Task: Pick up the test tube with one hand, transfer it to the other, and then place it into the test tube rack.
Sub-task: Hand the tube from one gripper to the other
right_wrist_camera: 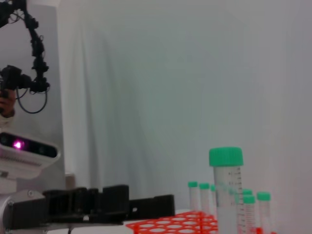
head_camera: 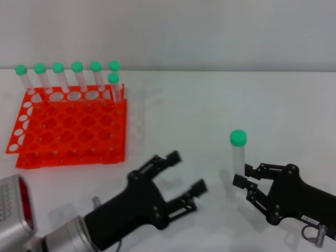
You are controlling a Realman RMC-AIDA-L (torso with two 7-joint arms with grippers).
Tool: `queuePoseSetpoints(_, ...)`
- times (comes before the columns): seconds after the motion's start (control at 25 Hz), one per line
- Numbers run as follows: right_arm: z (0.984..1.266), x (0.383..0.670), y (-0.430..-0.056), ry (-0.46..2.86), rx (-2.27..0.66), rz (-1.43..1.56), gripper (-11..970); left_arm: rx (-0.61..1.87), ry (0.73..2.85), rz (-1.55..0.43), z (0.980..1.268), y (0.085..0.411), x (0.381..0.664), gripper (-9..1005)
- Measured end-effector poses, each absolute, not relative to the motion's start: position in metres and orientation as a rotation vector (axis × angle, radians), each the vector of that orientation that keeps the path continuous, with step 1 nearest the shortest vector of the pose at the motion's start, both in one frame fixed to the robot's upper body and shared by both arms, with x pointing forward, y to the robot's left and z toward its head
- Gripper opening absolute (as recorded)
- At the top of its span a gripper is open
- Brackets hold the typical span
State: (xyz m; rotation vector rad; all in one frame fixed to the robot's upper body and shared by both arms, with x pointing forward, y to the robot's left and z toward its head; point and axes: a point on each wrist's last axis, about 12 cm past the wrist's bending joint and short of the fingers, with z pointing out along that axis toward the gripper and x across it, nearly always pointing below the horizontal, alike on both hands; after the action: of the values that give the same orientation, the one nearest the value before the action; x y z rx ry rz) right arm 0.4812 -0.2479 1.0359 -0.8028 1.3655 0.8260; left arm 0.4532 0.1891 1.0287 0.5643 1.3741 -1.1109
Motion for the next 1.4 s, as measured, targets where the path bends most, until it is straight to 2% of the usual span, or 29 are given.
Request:
queuePoseSetpoints(0.36,1.032,0.478,-0.241,1.372,-0.88,0.845,188,0.623,1.335,-1.163,1.035,0.174,0.457,833)
queuePoseSetpoints(1.28,1.03,0.482,-0.237,1.393,-0.918,0.825,187,0.731,1.352,-1.114,1.041,0.155,0.483,794)
queuePoseSetpoints(1.4,1.029,0.483,-0.237,1.395,-0.919,0.823,187,0.739,1.355,-1.105,1.042,0.155,0.485,560)
